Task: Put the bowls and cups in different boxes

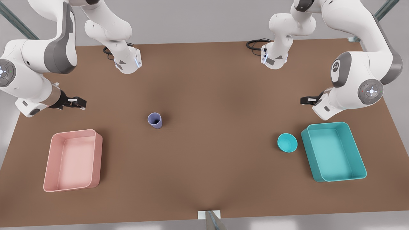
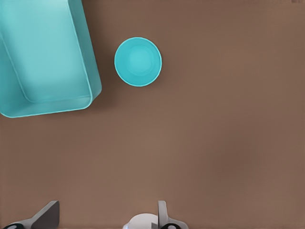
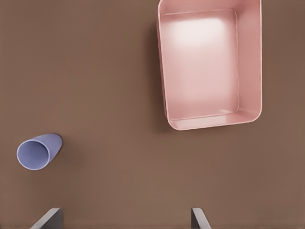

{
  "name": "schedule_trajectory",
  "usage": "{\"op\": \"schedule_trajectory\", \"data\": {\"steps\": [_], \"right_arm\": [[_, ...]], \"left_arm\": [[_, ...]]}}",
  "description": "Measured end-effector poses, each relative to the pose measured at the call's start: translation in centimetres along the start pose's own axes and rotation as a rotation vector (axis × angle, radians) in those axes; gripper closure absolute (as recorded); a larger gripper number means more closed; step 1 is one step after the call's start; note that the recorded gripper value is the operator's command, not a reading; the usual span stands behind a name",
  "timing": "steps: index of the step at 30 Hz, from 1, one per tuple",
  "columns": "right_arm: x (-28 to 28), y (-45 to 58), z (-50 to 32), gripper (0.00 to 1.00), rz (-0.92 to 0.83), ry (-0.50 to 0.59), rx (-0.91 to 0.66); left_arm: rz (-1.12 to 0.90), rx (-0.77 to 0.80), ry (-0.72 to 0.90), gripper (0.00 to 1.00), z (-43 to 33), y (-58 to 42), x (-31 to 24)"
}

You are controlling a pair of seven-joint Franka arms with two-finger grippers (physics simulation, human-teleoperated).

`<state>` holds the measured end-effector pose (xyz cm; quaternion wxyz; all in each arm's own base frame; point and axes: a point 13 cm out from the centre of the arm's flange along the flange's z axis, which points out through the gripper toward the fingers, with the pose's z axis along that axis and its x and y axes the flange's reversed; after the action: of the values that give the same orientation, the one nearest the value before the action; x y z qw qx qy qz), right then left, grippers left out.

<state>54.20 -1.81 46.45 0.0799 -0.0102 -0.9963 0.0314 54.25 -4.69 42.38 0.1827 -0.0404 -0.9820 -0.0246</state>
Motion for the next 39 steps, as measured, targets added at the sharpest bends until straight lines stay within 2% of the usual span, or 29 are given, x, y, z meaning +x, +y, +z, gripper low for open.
{"op": "schedule_trajectory", "data": {"steps": [4,7,11,16,22,27,30,32,39], "right_arm": [[0.1,0.5,0.8,0.00,-0.009,0.029,-0.001],[-0.9,6.3,4.9,0.00,-0.094,0.111,-0.023],[0.5,13.4,14.0,0.00,-0.161,0.200,-0.042],[2.7,17.5,21.8,0.00,-0.139,0.152,-0.042],[1.8,19.3,25.8,0.00,-0.057,0.042,-0.063],[2.3,20.0,28.7,0.00,-0.004,0.026,-0.072],[2.9,21.2,30.2,0.00,0.004,0.032,-0.070],[3.3,21.7,31.5,0.00,0.011,0.045,-0.065],[3.7,22.4,35.1,0.00,0.045,0.074,-0.056]], "left_arm": [[0.027,-0.028,0.038,0.00,3.0,-1.7,-2.1],[0.097,-0.100,0.111,0.00,14.2,-5.3,-7.0],[0.170,-0.174,0.075,0.00,25.7,-6.9,-10.6],[0.216,-0.179,-0.013,0.00,31.3,-7.0,-12.2],[0.254,-0.188,-0.154,0.00,31.1,-7.5,-15.5],[0.275,-0.194,-0.201,0.00,32.5,-7.4,-17.3],[0.260,-0.203,-0.217,0.56,32.7,-6.1,-18.0],[0.250,-0.217,-0.228,0.79,32.5,-5.5,-18.3],[0.215,-0.208,-0.266,0.79,29.7,-6.1,-18.8]]}}
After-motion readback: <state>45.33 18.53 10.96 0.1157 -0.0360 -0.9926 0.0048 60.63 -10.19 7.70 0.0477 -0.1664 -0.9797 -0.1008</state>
